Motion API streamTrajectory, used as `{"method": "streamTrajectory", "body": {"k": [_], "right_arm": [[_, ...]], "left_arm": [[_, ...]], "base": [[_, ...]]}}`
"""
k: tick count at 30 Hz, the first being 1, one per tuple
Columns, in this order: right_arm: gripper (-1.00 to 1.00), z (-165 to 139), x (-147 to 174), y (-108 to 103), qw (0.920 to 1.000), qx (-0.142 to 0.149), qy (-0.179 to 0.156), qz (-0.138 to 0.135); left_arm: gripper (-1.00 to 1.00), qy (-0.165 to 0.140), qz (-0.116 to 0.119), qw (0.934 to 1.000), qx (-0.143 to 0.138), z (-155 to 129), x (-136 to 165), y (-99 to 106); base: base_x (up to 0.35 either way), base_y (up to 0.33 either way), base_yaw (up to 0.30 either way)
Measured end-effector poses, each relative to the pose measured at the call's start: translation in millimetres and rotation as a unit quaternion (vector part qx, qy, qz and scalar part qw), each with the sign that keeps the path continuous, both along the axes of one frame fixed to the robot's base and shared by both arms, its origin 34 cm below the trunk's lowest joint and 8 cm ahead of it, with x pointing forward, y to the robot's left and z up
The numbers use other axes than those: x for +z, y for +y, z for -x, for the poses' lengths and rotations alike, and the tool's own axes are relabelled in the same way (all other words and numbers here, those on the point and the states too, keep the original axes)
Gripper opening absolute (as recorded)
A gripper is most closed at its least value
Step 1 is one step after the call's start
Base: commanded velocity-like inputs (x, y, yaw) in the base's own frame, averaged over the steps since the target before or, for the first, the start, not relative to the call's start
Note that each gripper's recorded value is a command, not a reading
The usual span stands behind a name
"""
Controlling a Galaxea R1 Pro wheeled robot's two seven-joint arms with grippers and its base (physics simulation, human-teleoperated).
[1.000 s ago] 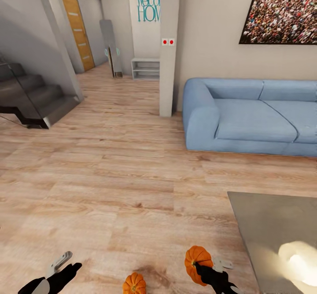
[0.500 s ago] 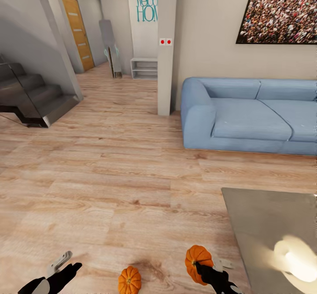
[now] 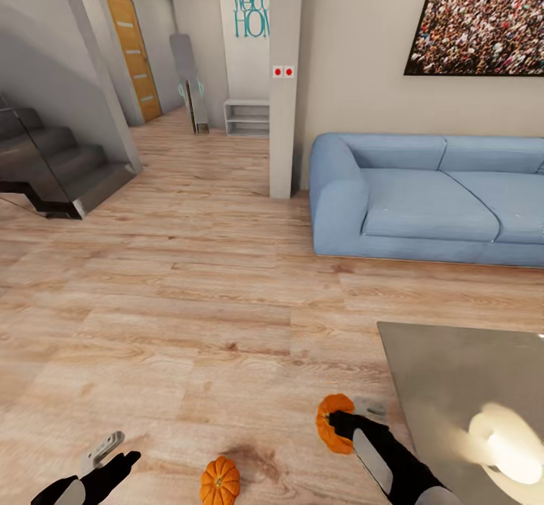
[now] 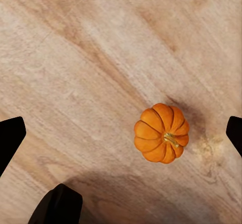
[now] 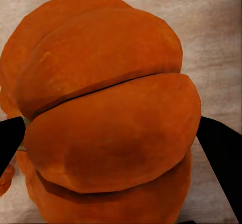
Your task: Place each of the two pumpkins and all three candles from the living room inside a cabinet in the living room (use any cabinet), then make sure every cabinet is closed, and position the cauldron so it is next to a table in the living room.
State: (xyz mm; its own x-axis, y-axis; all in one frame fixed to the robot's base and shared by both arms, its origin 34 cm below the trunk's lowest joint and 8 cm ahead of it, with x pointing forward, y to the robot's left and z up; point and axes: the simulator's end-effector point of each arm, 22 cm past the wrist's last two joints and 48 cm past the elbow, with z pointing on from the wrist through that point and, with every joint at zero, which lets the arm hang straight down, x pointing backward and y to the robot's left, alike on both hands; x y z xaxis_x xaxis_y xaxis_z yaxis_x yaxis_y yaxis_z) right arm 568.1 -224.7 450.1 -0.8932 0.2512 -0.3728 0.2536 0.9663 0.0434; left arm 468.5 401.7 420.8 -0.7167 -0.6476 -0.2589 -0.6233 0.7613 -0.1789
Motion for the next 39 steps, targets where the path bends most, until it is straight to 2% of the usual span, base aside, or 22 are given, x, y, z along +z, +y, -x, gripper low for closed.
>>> {"method": "streamTrajectory", "body": {"k": [5,8,11,17,22,27,29,30,35,39], "right_arm": [[-1.0,-43.3,38.3,18.3,0.999,0.011,-0.04,-0.015],[-1.0,-78.5,76.7,34.7,0.9955,0.027,-0.085,-0.03],[-1.0,-97.7,101.7,44.9,0.992,0.035,-0.115,-0.04],[-1.0,-107.3,116.8,48.3,0.9899,0.04,-0.128,-0.045],[-1.0,-132.4,157.6,60.6,0.9812,0.045,-0.178,-0.06],[-1.0,-148.3,185.5,71.3,0.972,0.047,-0.218,-0.075],[-1.0,-155.9,201.6,71.9,0.9675,0.044,-0.238,-0.073],[-1.0,-158.2,212.4,70.3,0.9666,0.041,-0.244,-0.067],[-1.0,-160.4,229.8,75.5,0.9614,0.047,-0.261,-0.072],[-1.0,-157.4,227.3,79.6,0.9617,0.055,-0.258,-0.075]], "left_arm": [[1.0,0.0,0.001,1.0,0.0,0.1,0.0,-0.3],[1.0,0.0,0.001,1.0,-0.001,0.1,0.0,-0.6],[1.0,0.001,0.001,1.0,-0.002,0.3,-0.2,-0.9],[1.0,0.003,0.006,0.9999,-0.009,1.1,-2.9,-12.5],[1.0,0.003,0.007,0.9999,-0.01,1.2,-3.5,-15.6],[1.0,0.002,0.008,0.9999,-0.01,1.7,-11.0,-16.2],[1.0,0.002,0.011,0.9999,-0.01,2.0,-15.6,-20.7],[1.0,0.002,0.016,0.9998,-0.012,2.2,-19.0,-29.7],[1.0,0.001,0.019,0.9997,-0.014,2.7,-29.3,-35.2],[1.0,-0.009,0.011,0.9996,-0.024,-0.7,-37.2,-40.8]], "base": [[0.0,0.0,0.0],[0.0,0.0,0.0],[0.0,0.0,0.0],[0.0,0.0,0.0],[0.0,0.0,0.0],[0.0,0.0,0.0],[0.0,0.0,0.0],[0.0,0.0,0.0],[0.0,0.0,0.0],[0.0,0.0,0.0]]}}
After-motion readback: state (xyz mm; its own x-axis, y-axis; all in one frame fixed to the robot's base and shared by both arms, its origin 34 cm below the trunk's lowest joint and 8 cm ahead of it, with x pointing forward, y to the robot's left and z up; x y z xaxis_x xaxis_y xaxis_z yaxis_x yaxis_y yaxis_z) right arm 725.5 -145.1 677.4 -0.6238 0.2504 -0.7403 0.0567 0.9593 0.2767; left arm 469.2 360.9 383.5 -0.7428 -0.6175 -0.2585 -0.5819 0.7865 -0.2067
